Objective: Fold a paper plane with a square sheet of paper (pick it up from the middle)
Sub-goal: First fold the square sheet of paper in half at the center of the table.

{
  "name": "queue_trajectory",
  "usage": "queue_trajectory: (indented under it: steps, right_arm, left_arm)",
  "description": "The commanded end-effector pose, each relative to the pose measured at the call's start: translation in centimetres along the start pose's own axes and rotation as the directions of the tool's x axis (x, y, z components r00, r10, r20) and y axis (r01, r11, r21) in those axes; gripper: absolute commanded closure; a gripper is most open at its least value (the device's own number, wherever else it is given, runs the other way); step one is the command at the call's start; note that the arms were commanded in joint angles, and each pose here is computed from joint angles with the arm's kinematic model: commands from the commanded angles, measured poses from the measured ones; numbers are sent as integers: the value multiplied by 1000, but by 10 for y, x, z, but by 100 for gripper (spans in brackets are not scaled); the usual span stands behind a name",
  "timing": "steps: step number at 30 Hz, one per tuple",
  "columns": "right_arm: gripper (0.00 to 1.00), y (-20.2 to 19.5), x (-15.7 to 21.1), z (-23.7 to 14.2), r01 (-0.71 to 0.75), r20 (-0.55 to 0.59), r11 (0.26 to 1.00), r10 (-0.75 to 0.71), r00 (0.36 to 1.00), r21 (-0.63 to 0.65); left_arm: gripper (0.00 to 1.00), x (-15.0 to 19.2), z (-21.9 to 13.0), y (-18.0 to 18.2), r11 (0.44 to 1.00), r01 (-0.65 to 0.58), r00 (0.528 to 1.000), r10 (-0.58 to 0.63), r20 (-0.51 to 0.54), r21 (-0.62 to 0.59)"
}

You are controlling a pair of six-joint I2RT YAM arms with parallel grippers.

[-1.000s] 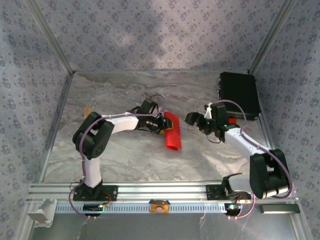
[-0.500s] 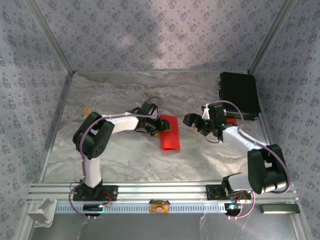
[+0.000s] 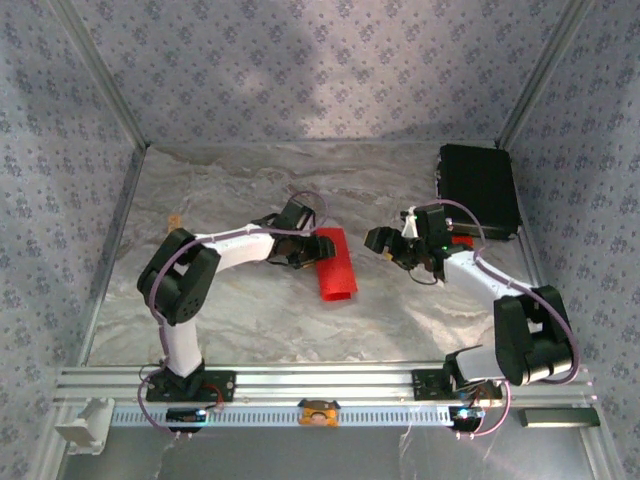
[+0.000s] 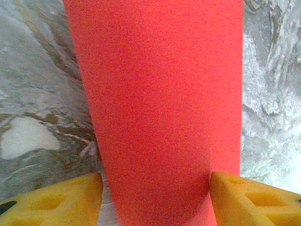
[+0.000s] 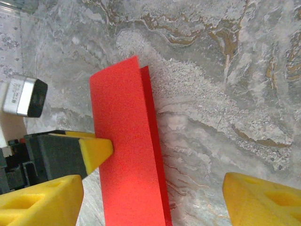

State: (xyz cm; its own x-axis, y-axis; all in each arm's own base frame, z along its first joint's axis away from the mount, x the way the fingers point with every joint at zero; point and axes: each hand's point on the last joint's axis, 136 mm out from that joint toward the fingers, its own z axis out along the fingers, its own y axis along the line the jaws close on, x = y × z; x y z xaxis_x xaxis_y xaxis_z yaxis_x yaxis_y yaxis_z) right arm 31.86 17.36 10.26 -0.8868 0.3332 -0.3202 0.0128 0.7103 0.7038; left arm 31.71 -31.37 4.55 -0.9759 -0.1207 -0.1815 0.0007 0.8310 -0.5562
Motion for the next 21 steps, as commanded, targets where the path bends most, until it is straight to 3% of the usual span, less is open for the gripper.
queue_trajectory:
  steps: [1, 9, 21]
  right_arm:
    - [21, 12, -2, 3, 18, -19, 999, -18, 1000, -36]
    - [21, 13, 3, 9, 24, -44, 999, -26, 999, -35]
    - [21, 12, 9, 16, 29, -76, 999, -31, 997, -32]
  left_arm:
    - [41, -5, -7, 6, 999, -9, 1000, 10, 23, -35]
    - [46, 6, 7, 23, 996, -29, 999, 25, -48, -84]
    - [46, 10, 14, 36, 990, -54, 995, 42, -94, -127]
